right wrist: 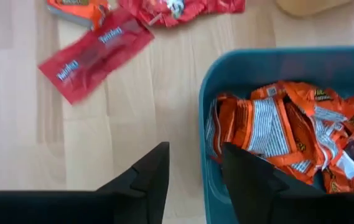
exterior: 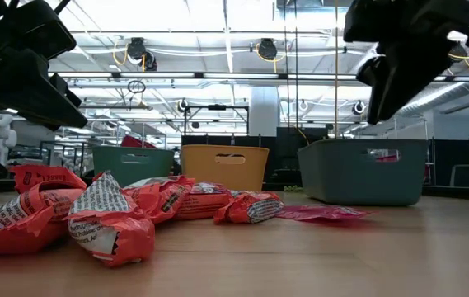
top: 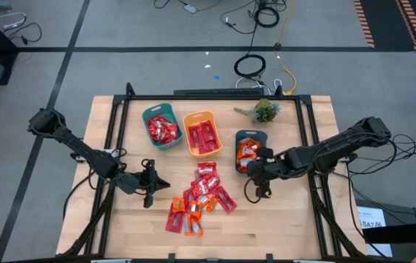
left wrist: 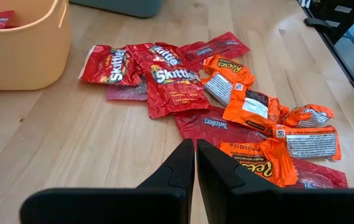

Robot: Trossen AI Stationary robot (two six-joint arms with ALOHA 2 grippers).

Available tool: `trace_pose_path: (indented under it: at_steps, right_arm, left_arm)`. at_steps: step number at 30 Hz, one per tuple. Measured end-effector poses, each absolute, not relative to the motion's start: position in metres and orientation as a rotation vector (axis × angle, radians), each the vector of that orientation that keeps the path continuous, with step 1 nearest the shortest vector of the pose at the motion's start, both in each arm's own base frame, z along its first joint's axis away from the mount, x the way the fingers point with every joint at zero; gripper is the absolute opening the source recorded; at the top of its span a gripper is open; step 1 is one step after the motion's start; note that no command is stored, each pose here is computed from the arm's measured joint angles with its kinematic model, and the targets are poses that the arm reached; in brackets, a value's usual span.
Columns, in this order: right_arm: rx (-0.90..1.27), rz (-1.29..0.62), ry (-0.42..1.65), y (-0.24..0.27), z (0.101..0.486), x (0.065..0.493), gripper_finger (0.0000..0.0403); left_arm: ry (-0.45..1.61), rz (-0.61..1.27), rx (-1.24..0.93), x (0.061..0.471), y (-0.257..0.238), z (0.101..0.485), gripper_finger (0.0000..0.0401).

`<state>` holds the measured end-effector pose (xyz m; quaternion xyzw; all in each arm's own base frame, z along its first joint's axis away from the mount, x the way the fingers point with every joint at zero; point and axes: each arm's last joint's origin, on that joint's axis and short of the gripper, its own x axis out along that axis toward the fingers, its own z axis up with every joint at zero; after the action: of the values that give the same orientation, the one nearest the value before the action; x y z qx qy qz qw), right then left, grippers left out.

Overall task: Sort candy
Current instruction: Adjust the dark blue bin, then put the red wrapper candy into the yellow bin

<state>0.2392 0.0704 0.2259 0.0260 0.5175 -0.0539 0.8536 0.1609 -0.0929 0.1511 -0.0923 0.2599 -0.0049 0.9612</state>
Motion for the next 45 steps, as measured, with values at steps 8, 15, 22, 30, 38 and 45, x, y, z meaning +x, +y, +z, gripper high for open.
trace_pose_path:
  at_steps: [8,15,22,30,38,45]
  right_arm:
    - [0.219,-0.072,0.776,0.078,0.247,0.265,0.0139]
    - [0.363,-0.029,0.508,0.083,0.268,0.28,0.0139]
    - [0.36,-0.008,0.439,0.084,0.275,0.284,0.0139]
    - [0.335,-0.044,0.427,0.08,0.275,0.285,0.0142]
    - [0.288,-0.078,0.432,0.074,0.274,0.286,0.0208]
    - [0.205,-0.159,0.41,0.071,0.274,0.285,0.0291]
  left_arm:
    - [0.527,-0.01,-0.187,0.161,-0.093,0.151,0.0028]
    - [0.527,-0.01,-0.187,0.161,-0.093,0.151,0.0028]
    - [0.527,-0.01,-0.187,0.161,-0.093,0.151,0.0028]
    - [0.527,-0.01,-0.187,0.161,-0.093,0.151,0.0028]
    - [0.526,-0.01,-0.187,0.161,-0.093,0.151,0.0028]
    - [0.527,-0.01,-0.187,0.161,-0.093,0.151,0.0028]
